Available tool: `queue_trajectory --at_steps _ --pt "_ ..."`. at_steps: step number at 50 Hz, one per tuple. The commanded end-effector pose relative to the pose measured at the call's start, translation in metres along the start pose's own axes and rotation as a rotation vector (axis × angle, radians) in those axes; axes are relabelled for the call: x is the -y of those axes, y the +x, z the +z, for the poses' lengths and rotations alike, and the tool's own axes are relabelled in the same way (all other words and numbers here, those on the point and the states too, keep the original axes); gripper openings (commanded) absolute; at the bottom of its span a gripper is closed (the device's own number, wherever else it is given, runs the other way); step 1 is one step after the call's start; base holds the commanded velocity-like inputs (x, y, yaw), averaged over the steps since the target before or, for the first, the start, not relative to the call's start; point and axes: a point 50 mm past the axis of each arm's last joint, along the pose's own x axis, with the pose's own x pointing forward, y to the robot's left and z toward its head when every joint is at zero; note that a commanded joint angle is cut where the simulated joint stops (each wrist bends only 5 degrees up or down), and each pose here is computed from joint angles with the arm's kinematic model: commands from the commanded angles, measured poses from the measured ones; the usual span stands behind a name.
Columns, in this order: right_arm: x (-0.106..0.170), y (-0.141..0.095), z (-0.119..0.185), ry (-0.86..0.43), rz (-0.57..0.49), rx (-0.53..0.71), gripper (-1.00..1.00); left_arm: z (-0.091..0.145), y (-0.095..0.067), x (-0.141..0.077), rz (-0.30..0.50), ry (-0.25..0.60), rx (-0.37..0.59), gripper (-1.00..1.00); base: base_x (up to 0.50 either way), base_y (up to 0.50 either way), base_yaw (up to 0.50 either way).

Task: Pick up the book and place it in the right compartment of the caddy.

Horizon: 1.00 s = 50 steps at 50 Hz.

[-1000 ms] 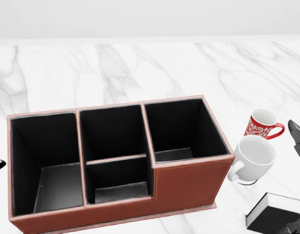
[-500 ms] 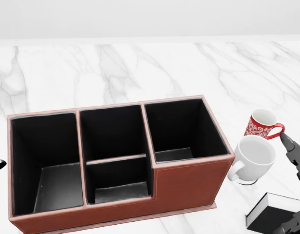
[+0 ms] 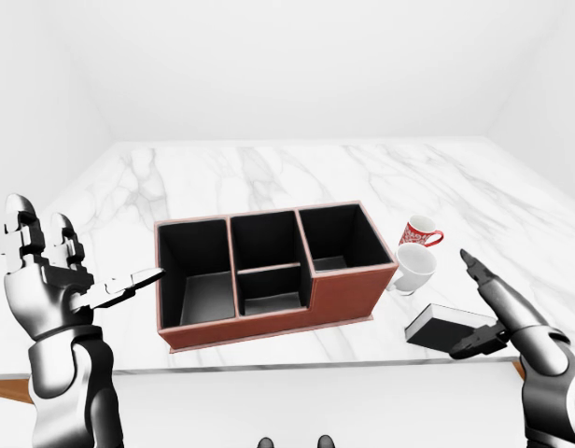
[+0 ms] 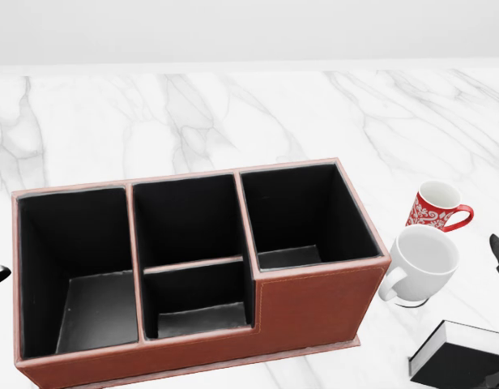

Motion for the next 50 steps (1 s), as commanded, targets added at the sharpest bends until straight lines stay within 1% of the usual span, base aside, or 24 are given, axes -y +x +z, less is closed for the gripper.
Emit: queue_trajectory --at_steps 1,14,24,31,38,50 --pt "0.001 0.003 -0.012 -0.036 -0.019 -0.06 1.0 -0.001 0.0 0.0 0.001 0.0 -0.002 1.0 0.0 0.0 0.0" --pt "0.002 0.008 -0.014 -0.101 -0.039 -0.096 1.0 0.0 0.001 0.001 0.0 0.003 0.001 1.0 0.0 0.0 0.0" --pt "-0.004 0.02 -0.018 -0.12 -0.033 -0.114 1.0 -0.001 0.001 0.001 -0.001 0.005 -0.001 1.0 0.0 0.0 0.0" --pt "-0.005 0.023 -0.019 -0.121 -0.035 -0.116 1.0 0.001 0.001 0.001 -0.002 0.006 0.003 1.0 0.0 0.0 0.0" --pt "-0.007 0.025 -0.019 -0.128 -0.028 -0.118 1.0 0.001 0.0 0.001 -0.002 0.005 0.006 1.0 0.0 0.0 0.0" --pt "-0.02 0.033 -0.027 -0.142 0.005 -0.139 1.0 0.001 0.0 0.001 -0.001 0.004 0.004 1.0 0.0 0.0 0.0"
